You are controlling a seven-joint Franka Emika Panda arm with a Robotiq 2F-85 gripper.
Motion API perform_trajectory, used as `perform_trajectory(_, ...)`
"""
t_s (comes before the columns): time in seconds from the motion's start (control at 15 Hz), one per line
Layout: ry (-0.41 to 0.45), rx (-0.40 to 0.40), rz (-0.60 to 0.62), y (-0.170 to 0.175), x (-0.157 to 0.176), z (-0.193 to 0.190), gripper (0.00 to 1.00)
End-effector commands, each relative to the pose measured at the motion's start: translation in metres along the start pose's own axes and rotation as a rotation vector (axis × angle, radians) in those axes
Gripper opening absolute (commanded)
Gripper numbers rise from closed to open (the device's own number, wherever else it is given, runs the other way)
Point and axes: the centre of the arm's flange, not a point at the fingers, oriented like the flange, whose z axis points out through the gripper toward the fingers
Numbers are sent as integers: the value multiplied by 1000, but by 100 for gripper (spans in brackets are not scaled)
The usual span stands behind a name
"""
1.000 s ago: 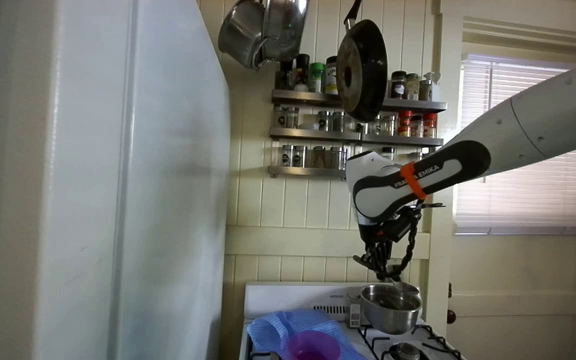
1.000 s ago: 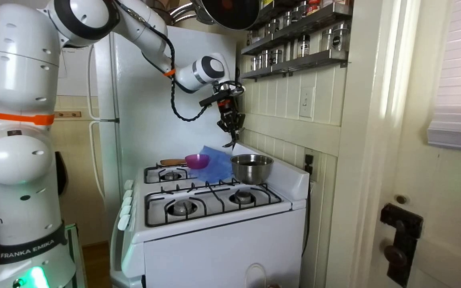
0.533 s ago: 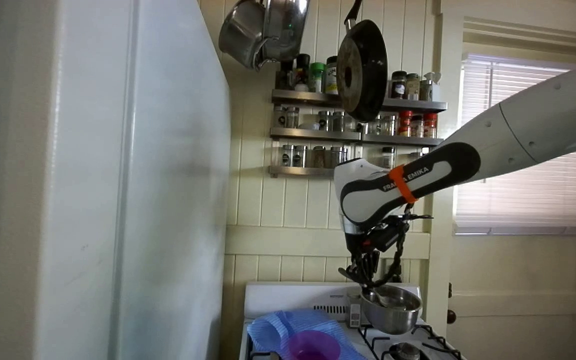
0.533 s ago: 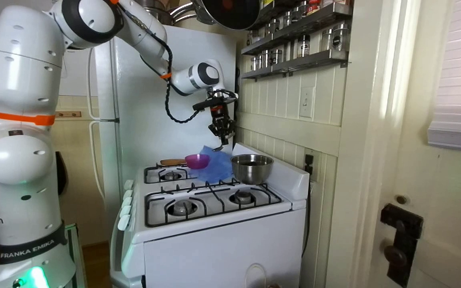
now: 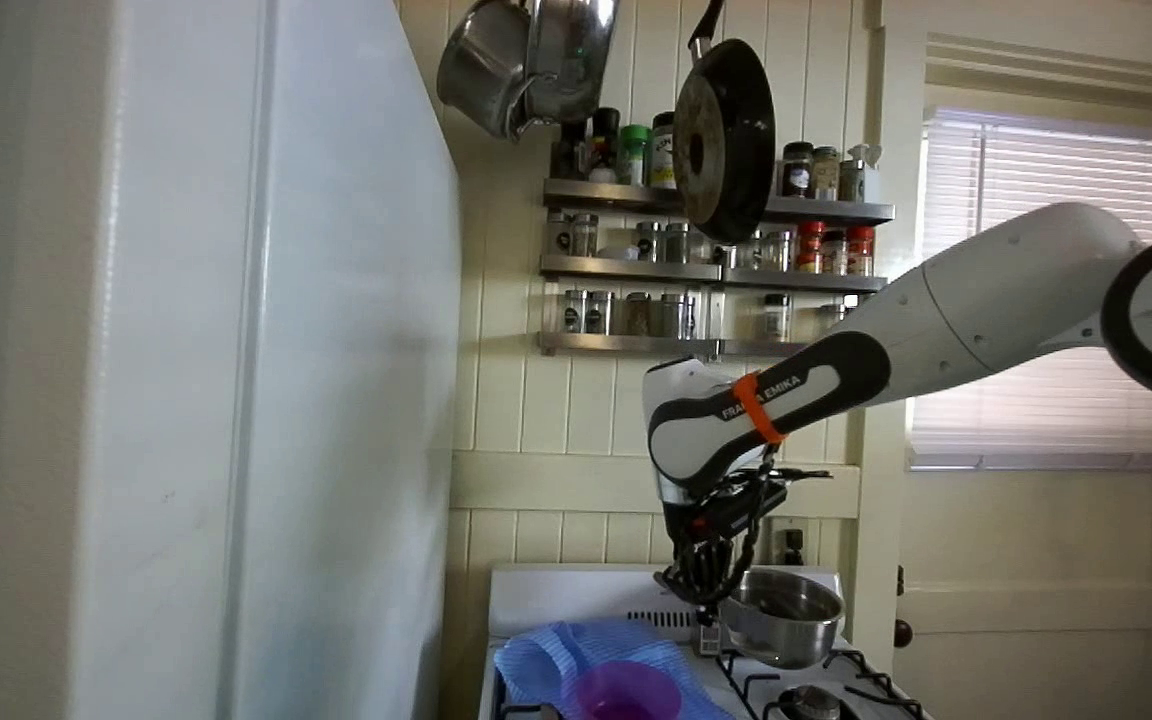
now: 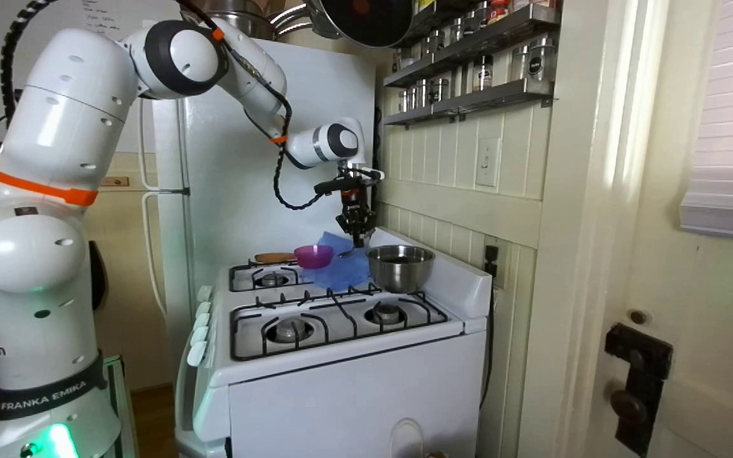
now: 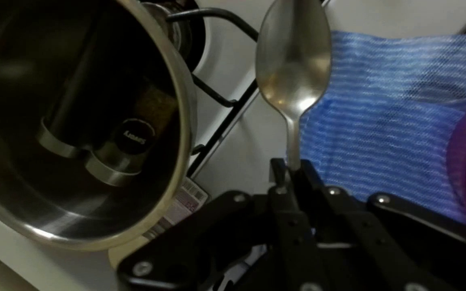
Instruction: Put the purple bowl and silver spoon on the left side of the stovetop.
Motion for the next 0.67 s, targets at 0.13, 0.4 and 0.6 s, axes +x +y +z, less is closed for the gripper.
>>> perform_trajectory(0.13,-43,38,74,-7,41,22,3)
perform_trajectory(0.4,-33,54,17,-10,57,41,3)
perform_trajectory(0.6,-52,42,-20,-20,66,52,3)
